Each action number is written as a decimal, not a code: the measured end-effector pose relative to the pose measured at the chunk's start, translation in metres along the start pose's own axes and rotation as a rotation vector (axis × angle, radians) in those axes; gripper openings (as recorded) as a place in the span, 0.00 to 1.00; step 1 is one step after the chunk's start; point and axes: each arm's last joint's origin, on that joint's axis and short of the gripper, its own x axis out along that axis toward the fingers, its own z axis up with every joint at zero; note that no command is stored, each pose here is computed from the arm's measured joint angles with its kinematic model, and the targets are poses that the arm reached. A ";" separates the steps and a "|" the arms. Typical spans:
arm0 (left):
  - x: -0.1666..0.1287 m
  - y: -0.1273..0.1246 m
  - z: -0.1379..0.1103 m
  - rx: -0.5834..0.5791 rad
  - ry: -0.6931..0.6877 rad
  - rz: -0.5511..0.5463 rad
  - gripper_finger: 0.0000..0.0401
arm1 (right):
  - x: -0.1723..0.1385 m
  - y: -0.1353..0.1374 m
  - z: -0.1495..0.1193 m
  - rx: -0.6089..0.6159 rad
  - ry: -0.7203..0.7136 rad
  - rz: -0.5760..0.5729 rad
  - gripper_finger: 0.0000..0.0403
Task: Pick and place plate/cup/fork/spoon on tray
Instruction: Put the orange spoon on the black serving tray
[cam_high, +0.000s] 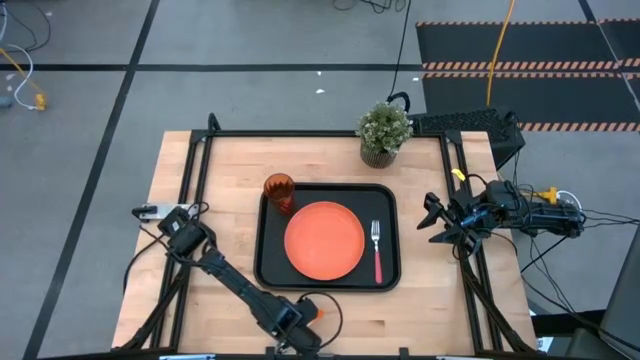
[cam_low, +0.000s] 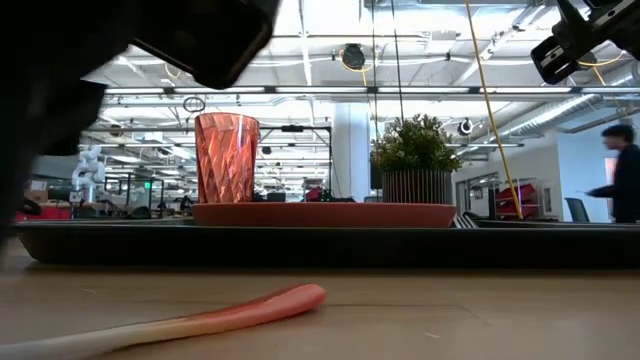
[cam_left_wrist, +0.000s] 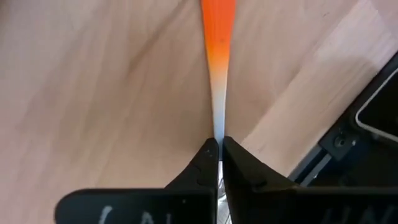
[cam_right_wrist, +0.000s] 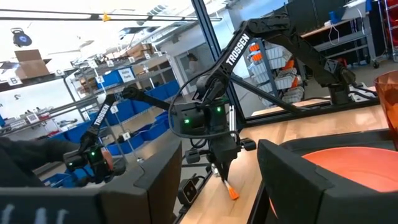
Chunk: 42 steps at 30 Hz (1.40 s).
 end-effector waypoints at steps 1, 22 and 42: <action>0.000 0.001 0.003 0.008 -0.003 -0.004 0.01 | 0.000 0.000 0.000 -0.001 0.001 -0.001 0.50; -0.066 -0.027 0.128 0.487 -0.511 -0.197 0.00 | 0.003 -0.012 -0.022 0.003 0.056 -0.028 0.50; -0.117 -0.030 0.175 1.003 -0.904 -0.326 0.11 | -0.011 0.026 0.019 -0.414 -0.300 0.483 0.50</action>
